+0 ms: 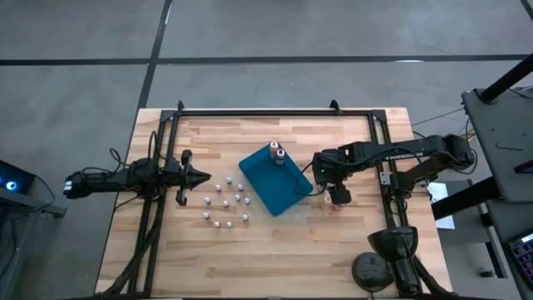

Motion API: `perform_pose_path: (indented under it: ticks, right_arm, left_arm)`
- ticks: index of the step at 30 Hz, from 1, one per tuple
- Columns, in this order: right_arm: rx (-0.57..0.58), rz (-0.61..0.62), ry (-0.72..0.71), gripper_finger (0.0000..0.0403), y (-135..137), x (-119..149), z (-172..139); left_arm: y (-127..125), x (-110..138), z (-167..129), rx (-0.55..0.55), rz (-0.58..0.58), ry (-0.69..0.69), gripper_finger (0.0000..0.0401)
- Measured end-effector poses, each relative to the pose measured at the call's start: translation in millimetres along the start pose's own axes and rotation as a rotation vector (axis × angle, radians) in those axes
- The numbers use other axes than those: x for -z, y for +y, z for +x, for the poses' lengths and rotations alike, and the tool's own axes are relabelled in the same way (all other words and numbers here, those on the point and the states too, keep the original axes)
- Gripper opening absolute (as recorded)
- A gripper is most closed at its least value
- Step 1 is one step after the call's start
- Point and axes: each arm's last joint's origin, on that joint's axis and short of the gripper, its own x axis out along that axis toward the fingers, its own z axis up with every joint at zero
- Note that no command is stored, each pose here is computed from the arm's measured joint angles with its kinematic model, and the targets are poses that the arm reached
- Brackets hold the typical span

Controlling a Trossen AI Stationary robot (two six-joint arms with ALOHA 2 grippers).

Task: Pick & Place food coloring
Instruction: Put the green food coloring bottle into the blue bin

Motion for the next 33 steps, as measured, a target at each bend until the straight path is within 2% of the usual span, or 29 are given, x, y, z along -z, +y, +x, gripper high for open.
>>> perform_pose_path:
  ticks: [13,25,33]
  right_arm:
    - [0.000,-0.001,0.002,0.0188,-0.2,1.8,4.1]
    - [-0.001,-0.001,0.011,0.0175,0.5,6.1,12.2]
    - [-0.002,0.002,0.012,0.0117,0.6,6.4,12.8]
  left_arm:
    - [0.0,0.0,0.0,0.000,0.000,0.000,0.0000]
    - [0.0,0.0,0.0,0.000,0.000,0.000,0.0000]
    - [0.0,0.1,0.0,0.000,0.000,0.001,0.0000]
